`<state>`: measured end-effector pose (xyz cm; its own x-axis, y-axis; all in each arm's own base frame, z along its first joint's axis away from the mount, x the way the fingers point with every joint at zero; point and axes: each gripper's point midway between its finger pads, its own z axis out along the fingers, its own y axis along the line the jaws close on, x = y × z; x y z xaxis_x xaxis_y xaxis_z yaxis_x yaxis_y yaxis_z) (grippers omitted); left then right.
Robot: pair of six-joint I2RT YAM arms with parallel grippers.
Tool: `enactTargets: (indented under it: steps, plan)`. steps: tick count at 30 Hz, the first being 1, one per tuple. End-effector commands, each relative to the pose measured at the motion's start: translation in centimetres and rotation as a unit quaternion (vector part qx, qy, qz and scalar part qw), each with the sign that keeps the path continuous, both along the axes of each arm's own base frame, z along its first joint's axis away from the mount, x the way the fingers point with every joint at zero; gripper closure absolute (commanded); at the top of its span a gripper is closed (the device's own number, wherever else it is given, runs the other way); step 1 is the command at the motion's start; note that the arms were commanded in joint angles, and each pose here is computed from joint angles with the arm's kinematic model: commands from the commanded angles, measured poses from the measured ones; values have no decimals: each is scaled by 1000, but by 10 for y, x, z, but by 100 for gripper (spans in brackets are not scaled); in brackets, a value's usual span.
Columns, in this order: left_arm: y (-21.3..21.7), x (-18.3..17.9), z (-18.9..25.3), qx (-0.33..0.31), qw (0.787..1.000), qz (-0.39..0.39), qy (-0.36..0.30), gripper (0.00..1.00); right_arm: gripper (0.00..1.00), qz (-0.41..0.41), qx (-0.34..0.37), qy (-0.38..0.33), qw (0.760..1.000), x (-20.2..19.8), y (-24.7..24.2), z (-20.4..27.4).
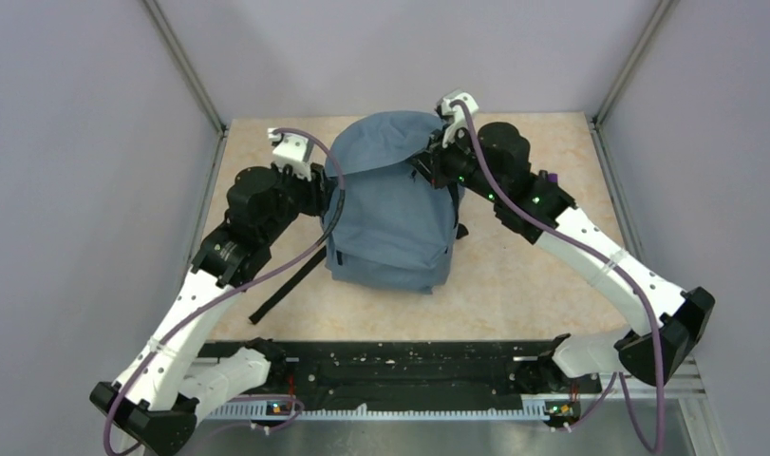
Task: Pack the student bag
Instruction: Zip the student bag at the center of the board.
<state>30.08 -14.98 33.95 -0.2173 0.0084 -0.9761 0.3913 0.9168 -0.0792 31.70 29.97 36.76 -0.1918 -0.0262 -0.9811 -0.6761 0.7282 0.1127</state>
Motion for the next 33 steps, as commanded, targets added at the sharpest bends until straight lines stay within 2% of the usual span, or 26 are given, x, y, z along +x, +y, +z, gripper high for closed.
enactTargets:
  steps: [1, 3, 5, 8, 10, 18, 23, 24, 27, 29, 33]
  plan:
    - [10, -7, 36, 29, 995, -31, -87, 41, 100, -50, 40, -50, 997, 6, -47, 50]
    - [-8, -14, 53, 23, 989, -82, -124, 34, 100, -28, 42, -46, 998, 1, -41, 52]
    - [-27, -23, 67, 39, 977, -134, -162, 31, 100, -14, 45, -44, 998, -3, -37, 53]
    - [-59, -35, 81, 88, 954, -187, -219, 27, 100, -2, 47, -43, 998, -6, -34, 54]
    - [-74, -35, 87, 127, 942, -194, -243, 23, 100, 8, 47, -40, 998, -8, -31, 53]
    - [-108, -4, 92, 191, 927, -202, -253, 14, 100, 35, 47, -32, 998, -14, -23, 51]
    - [-123, 16, 72, 227, 923, -207, -230, 14, 100, 34, 44, -34, 998, -17, -27, 52]
    - [-123, 22, 70, 233, 924, -200, -227, 21, 100, 34, 45, -35, 998, -18, -27, 53]
    - [-116, 38, 70, 249, 931, -157, -217, 72, 100, 34, 47, -30, 998, -21, -29, 56]
    - [-100, 51, 78, 254, 939, -96, -211, 98, 100, 31, 51, -32, 998, -24, -32, 64]
    - [-75, 62, 99, 256, 943, -14, -212, 100, 100, 8, 55, -39, 998, -26, -45, 80]
